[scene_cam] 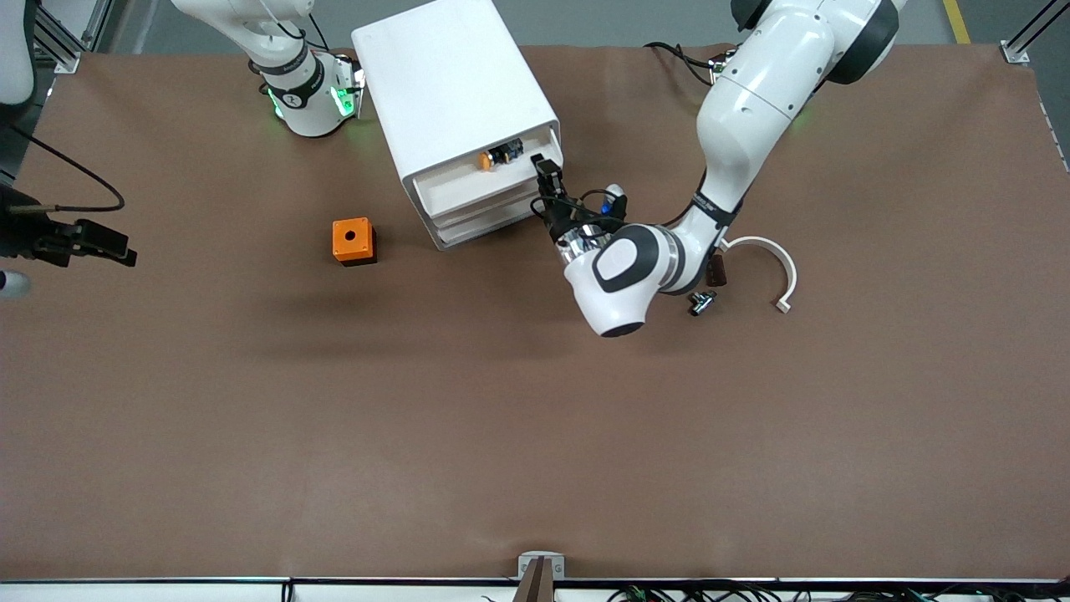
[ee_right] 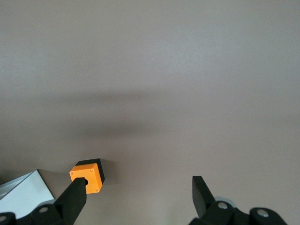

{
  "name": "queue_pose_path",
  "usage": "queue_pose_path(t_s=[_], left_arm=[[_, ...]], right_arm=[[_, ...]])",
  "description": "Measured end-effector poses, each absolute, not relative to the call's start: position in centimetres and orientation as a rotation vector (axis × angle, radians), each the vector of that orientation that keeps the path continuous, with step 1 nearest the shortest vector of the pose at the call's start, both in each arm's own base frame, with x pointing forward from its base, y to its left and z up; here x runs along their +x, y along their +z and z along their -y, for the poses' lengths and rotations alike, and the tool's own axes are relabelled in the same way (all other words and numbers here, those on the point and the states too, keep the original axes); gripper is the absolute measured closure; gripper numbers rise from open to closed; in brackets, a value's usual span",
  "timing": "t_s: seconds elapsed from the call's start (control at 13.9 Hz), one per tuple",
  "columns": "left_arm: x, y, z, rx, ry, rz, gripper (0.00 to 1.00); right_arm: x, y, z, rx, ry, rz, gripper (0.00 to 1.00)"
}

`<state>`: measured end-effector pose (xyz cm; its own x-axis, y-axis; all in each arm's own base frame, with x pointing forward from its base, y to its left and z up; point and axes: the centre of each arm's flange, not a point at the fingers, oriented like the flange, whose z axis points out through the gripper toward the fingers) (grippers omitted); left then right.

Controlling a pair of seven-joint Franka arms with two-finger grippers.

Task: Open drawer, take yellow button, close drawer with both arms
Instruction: 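Reach the right gripper into the open drawer toward the orange button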

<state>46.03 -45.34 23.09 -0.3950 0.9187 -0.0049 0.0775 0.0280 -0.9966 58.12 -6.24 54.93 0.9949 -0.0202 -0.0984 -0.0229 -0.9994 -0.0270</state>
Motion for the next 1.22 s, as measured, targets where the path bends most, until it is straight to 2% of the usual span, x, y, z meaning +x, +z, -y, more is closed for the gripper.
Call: queue_pose_path(t_s=[0.22,0.36,0.58,0.65,1.08,1.22], left_arm=[[49.1,23.3,42.5,-1.009,1.497,1.632,0.90],[50.8,23.6,41.0,-0.997,1.520,1.668,0.89],[52.3,23.7,39.4,-0.979,1.542,1.702,0.87],[52.5,23.7,39.2,-0.976,1.545,1.711,0.82],[54.4,24.9,38.8,-1.312,1.742,1.671,0.18],[55.7,26.3,38.4,-1.513,1.837,1.628,0.01]], right_arm=[[58.5,54.1,5.8,-3.108,0.181,-0.092,0.00],[58.3,54.2,3.4,-3.096,0.227,-0.280,0.00],[57.8,54.3,-6.3,-3.020,0.290,-0.617,0.00],[57.3,54.4,-10.1,-2.987,0.308,-0.716,0.00],[53.7,54.6,-25.9,-2.905,0.232,-0.983,0.00],[52.0,54.3,-30.3,-2.891,0.211,-1.015,0.00]])
